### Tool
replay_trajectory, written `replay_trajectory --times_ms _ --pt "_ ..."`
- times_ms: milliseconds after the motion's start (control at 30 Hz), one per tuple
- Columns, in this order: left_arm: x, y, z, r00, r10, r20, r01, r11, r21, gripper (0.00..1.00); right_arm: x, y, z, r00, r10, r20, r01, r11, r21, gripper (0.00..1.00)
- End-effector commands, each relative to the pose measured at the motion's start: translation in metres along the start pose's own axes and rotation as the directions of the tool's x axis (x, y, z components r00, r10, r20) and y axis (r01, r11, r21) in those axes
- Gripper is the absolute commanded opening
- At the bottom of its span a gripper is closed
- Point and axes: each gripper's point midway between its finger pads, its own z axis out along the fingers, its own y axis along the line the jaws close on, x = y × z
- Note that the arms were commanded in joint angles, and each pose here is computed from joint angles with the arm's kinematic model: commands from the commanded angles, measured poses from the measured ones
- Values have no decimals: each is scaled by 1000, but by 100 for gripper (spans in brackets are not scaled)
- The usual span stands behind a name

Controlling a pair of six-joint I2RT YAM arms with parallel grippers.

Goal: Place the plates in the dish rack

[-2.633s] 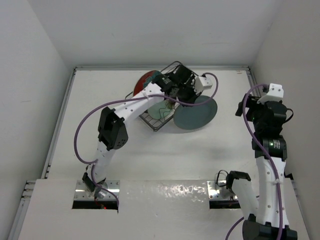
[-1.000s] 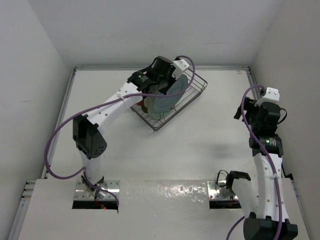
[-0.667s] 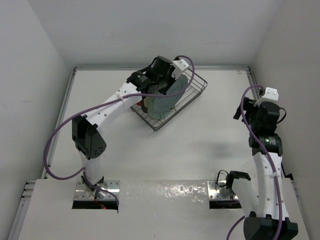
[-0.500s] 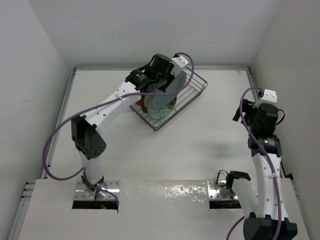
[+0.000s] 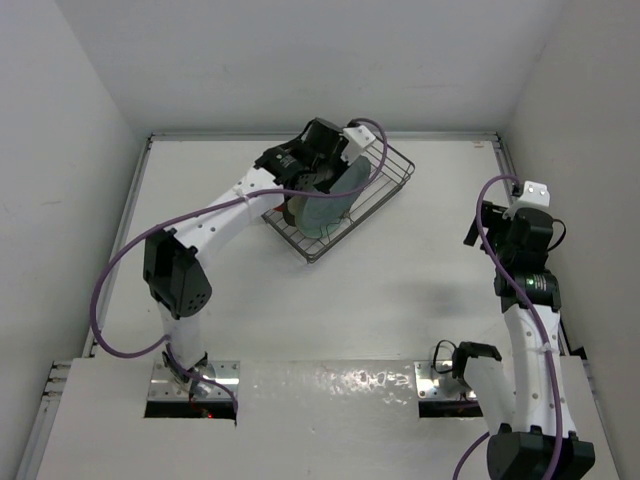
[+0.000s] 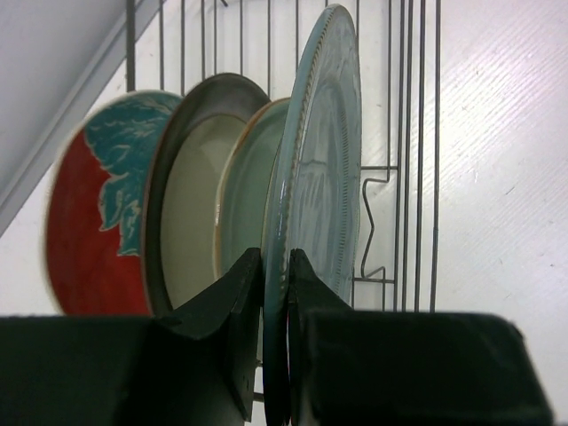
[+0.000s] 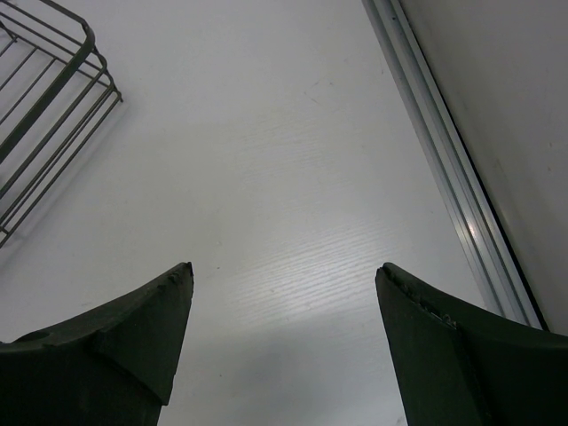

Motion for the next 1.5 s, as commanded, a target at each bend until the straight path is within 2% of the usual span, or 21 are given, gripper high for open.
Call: replay_trajectory --times_ms 0,167,267,433,467,567,600,700,733,767,833,933,1033,1100,1133,1200,1233,1267,1367,1467 --pt "-44 17 -24 981 -30 190 41 998 -53 0 -13 3 -2 999 0 41 1 1000 -18 83" --pt "-4 -1 9 992 32 124 -32 999 4 0 -13 6 -2 999 -8 39 9 999 -35 83" --pt "6 -8 21 993 27 112 -32 999 40 0 -11 7 -2 999 -8 32 9 999 -45 83" --pt "-1 -14 24 990 18 140 -29 997 76 1 -10 11 -3 1000 -7 29 9 998 -65 84" --pt "-10 -11 21 988 13 156 -25 997 69 6 -10 11 -3 1000 -9 28 10 998 -68 85" --pt "-25 -3 13 986 12 168 -19 999 45 34 -10 14 -3 1000 -6 25 8 997 -81 85" --pt "-29 0 11 985 14 171 -20 999 36 54 -8 14 -2 1000 -4 20 6 997 -83 86" --pt "-56 12 -9 976 23 217 -26 1000 12 69 -6 16 0 1000 -1 6 2 996 -93 87" --pt "-77 19 -21 965 25 262 -26 1000 -1 74 -5 18 1 1000 4 -1 -4 995 -97 87" --pt "-83 22 -28 962 28 270 -28 1000 -4 87 -3 19 3 1000 13 -17 -14 995 -102 87" --pt "-115 37 -54 937 46 346 -31 998 -49 93 1 21 7 999 20 -41 -25 994 -110 87" --pt "-147 71 -89 902 129 411 -48 978 -202 99 11 26 14 993 43 -114 -57 991 -121 89" --pt "-153 121 -112 903 209 376 -28 901 -433 100 21 30 20 981 66 -180 -90 988 -126 92" --pt "-133 165 -114 931 174 320 23 849 -528 100 26 32 22 974 86 -210 -113 986 -121 94" --pt "-110 197 -113 952 117 284 69 820 -568 100 32 31 24 968 90 -236 -119 987 -109 95" --pt "-75 224 -107 974 48 220 96 794 -600 100 36 30 25 960 107 -259 -135 987 -91 97" --pt "-47 230 -93 985 -5 173 110 791 -601 100 42 28 26 952 114 -283 -140 987 -74 98" --pt "-19 253 -94 988 -58 141 134 769 -625 100 42 26 26 950 122 -288 -144 988 -57 99" --pt "53 286 -88 969 -229 92 234 732 -640 100 49 12 27 935 172 -310 -164 985 50 99" --pt "122 309 -83 898 -431 86 386 681 -622 100 52 3 24 922 220 -318 -187 973 132 99"
